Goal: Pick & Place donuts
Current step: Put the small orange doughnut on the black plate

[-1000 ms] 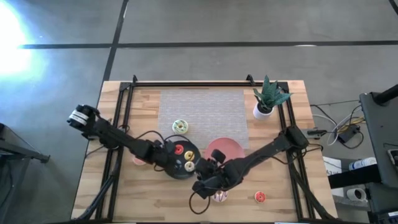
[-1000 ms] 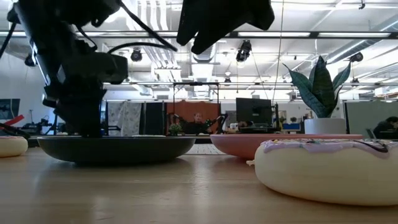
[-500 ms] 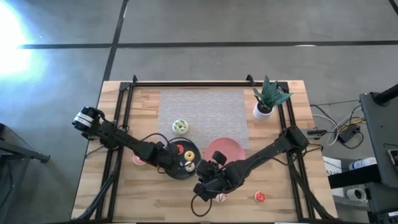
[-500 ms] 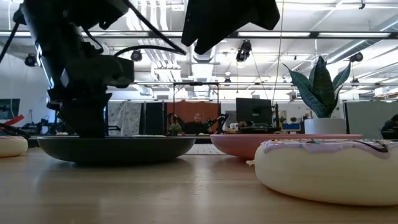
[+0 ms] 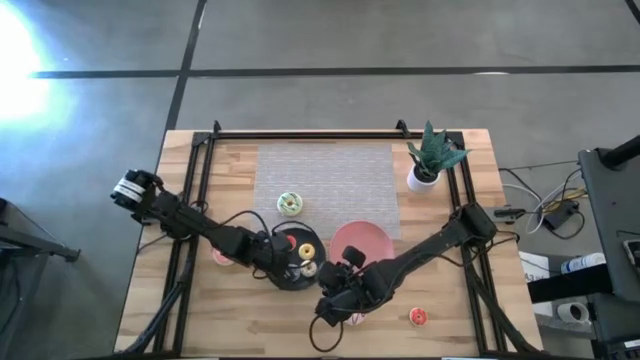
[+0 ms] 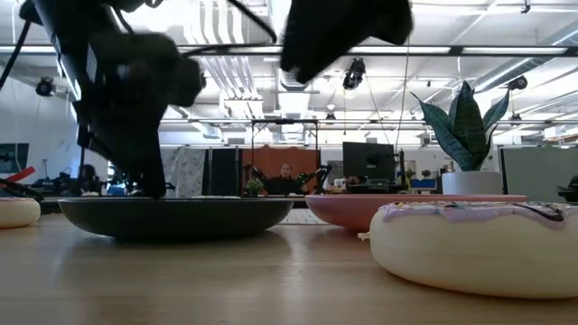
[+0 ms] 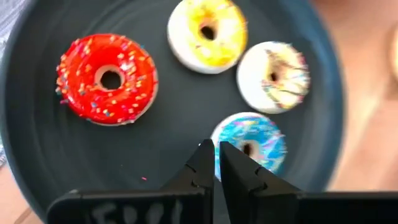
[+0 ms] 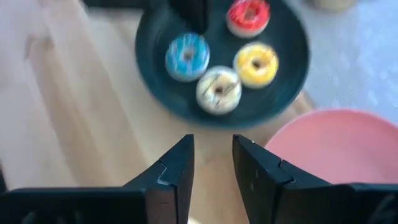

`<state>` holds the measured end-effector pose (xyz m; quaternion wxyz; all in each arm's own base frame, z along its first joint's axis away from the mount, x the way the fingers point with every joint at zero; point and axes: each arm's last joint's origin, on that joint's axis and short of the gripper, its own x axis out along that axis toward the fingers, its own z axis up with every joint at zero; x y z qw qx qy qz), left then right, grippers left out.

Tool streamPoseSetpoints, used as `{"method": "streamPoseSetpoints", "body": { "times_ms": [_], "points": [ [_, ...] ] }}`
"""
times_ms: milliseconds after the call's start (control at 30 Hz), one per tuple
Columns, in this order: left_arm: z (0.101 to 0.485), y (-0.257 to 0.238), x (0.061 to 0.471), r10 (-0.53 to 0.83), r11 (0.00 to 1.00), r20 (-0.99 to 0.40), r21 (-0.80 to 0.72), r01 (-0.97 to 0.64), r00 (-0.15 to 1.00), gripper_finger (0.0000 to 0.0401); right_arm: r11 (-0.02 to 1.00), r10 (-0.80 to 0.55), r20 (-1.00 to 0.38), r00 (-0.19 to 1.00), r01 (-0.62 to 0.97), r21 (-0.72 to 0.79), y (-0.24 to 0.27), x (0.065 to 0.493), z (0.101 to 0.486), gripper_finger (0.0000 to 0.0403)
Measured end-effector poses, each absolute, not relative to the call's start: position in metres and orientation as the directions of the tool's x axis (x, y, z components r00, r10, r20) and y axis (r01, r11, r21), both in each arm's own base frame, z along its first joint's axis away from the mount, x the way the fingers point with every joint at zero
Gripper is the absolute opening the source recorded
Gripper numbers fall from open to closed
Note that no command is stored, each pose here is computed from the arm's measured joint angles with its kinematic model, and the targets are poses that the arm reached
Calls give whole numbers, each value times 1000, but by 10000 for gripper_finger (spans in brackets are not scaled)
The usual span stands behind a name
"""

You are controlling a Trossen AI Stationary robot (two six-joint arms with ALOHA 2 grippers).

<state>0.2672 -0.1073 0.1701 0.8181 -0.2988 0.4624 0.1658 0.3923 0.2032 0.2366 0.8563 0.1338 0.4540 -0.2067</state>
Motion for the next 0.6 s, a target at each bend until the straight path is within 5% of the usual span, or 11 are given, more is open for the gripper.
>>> {"method": "streamPoseSetpoints", "body": {
  "times_ms": [400, 600],
  "points": [
    [219, -114, 245, -52, 775, -744, -450, -443, 666, 0, 912, -33, -996, 80, 409, 3, 233, 335, 209, 116],
    [229, -114, 239, -40, 763, -714, -473, -440, 699, 0, 848, 14, -999, -49, 530, -14, 251, 276, 198, 116]
  ]
}}
